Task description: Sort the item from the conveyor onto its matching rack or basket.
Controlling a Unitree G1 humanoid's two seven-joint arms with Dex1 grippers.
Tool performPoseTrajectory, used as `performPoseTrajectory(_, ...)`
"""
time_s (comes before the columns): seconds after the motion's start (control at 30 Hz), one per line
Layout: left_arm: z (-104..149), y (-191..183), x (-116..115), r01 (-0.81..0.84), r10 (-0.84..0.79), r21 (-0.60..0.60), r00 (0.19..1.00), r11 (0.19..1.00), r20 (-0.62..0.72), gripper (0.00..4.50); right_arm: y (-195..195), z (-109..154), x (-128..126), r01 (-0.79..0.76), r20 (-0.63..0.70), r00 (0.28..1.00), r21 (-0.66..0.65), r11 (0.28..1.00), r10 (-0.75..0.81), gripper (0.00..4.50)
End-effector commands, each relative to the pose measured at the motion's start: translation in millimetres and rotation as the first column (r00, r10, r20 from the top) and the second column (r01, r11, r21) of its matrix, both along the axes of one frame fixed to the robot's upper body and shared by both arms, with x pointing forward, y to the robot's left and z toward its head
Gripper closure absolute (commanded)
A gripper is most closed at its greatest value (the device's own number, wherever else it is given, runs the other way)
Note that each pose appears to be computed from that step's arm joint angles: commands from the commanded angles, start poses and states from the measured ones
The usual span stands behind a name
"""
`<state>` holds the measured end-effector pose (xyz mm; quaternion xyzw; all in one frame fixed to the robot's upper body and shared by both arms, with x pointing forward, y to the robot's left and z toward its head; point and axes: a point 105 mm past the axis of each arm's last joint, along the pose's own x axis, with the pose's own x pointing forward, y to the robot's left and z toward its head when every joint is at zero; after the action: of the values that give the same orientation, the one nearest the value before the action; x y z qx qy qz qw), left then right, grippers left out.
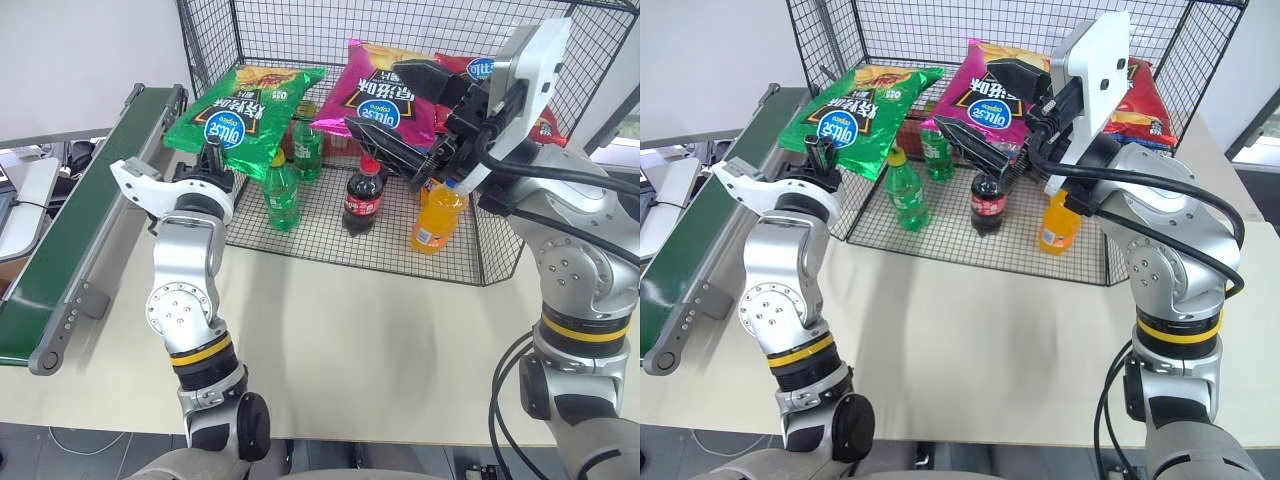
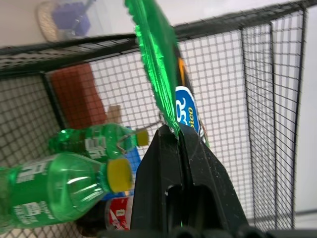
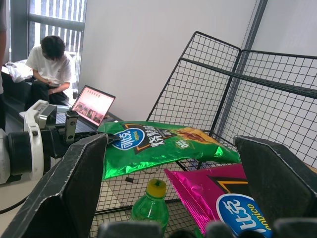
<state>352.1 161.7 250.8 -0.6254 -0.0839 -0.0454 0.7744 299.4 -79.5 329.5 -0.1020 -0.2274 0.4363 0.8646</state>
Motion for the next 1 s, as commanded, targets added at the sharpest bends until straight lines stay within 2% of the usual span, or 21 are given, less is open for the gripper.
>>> performPoseTrajectory(0.03, 16, -12, -4, 0.03, -0.031, 0.014, 0.998, 0.999, 0.064, 4.49, 1, 18, -11, -0.013, 0.091, 0.996, 0.008, 1.0, 0.012, 0.0)
performPoseTrajectory(0.27, 31, -31, 13, 0.074, -0.08, 0.054, 0.989, 0.996, 0.121, 4.49, 2, 20, -11, -0.012, 0.096, 0.995, 0.006, 1.0, 0.012, 0.0)
performPoseTrajectory(0.53, 38, -33, 36, -0.028, 0.024, 0.042, 0.996, 0.999, 0.086, 4.49, -3, 17, -3, 0.071, 0.092, 0.993, -0.019, 0.997, -0.069, 0.0)
performPoseTrajectory(0.73, 40, -40, 42, -0.064, 0.063, 0.016, 0.996, 0.998, 0.067, 4.49, -6, 7, 0, 0.118, 0.066, 0.991, -0.033, 0.993, -0.115, 0.0)
performPoseTrajectory(1.0, 41, -61, 47, -0.021, 0.023, -0.028, 0.998, 0.999, 0.062, 4.49, -9, 7, 0, 0.134, 0.066, 0.989, -0.027, 0.991, -0.132, 0.0)
